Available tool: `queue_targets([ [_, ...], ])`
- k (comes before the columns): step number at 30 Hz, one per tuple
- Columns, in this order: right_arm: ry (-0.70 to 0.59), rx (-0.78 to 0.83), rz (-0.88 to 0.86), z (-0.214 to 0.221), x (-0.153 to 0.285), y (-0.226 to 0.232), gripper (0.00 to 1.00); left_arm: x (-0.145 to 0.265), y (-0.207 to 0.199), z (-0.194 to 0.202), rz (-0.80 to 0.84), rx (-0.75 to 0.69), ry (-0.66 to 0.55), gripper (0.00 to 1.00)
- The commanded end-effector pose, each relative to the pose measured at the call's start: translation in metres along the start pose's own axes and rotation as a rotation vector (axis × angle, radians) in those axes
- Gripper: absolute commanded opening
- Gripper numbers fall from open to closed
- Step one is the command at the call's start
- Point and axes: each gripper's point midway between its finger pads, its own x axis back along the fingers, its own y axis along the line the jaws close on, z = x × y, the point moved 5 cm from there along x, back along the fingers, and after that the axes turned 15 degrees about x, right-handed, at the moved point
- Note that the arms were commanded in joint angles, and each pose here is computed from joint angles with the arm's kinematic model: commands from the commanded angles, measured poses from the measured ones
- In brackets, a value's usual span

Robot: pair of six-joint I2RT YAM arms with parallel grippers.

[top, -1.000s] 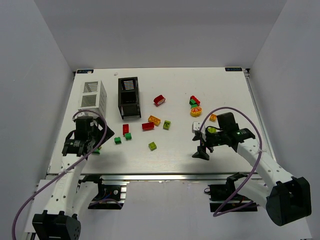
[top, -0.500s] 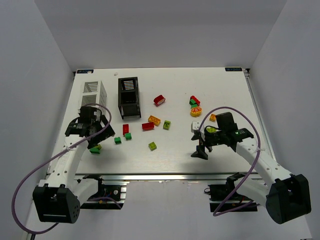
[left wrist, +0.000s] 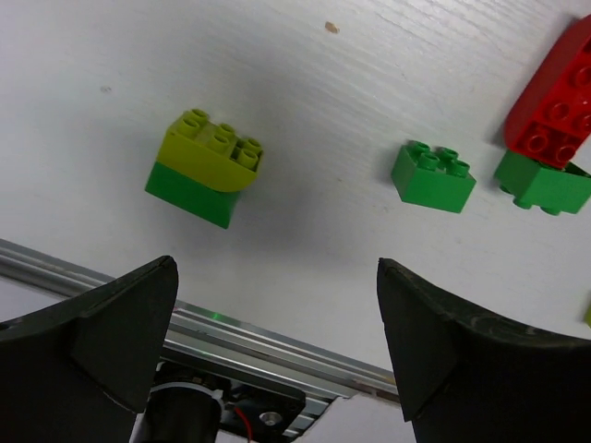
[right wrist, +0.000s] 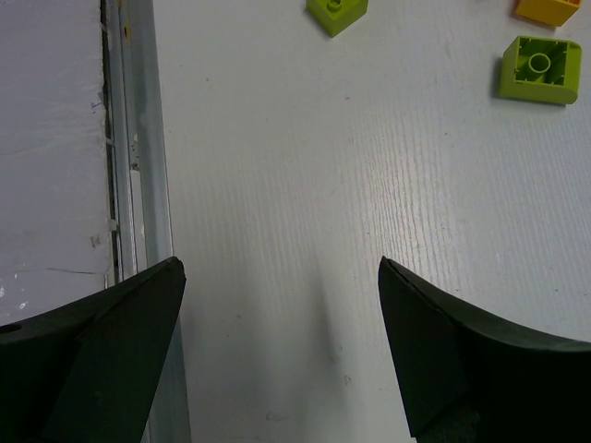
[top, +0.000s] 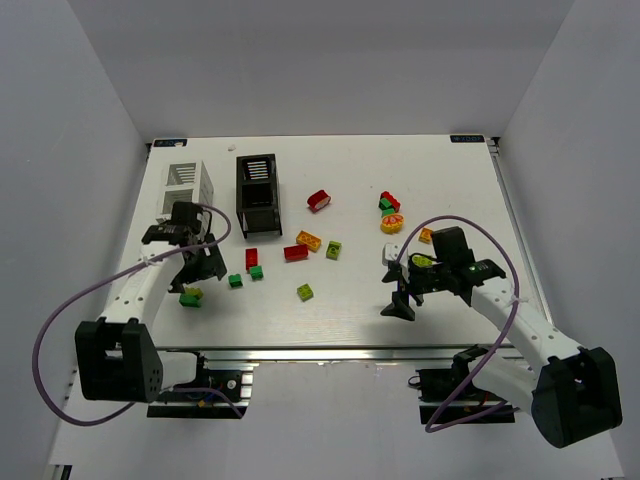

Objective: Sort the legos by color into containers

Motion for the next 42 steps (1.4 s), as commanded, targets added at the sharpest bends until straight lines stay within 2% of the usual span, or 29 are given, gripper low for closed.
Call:
queue_targets([
  [1,-0.023,0.018,-0.002,-0.003,-0.003,-0.003,0.89,0.01,-0.002,-0.022,-0.038,-0.066,-0.063,0.97],
  [13,-0.019,0.043,-0.007,0.002,-0.006,-0.004,0.89,-0.042,-0.009,-0.018,-0.179,-0.135,0.108,0.98],
  [17,-0.003,0.063,-0.012,0.007,-0.006,-0.002,0.89,-0.053,-0.006,-0.024,-0.208,-0.121,0.108,0.98],
  [20,-0.012,0.059,-0.02,0.008,-0.008,0.0,0.89,-0.053,0.009,-0.039,-0.219,-0.032,0.075,0.98],
  [27,-0.014,0.059,-0.018,0.01,-0.009,-0.001,0.89,-0.052,0.015,-0.045,-0.207,0.007,0.063,0.98],
  [42,-0.011,0.07,-0.014,0.011,-0.008,0.001,0.9,-0.084,0.017,-0.022,-0.225,0.031,0.207,0.95],
])
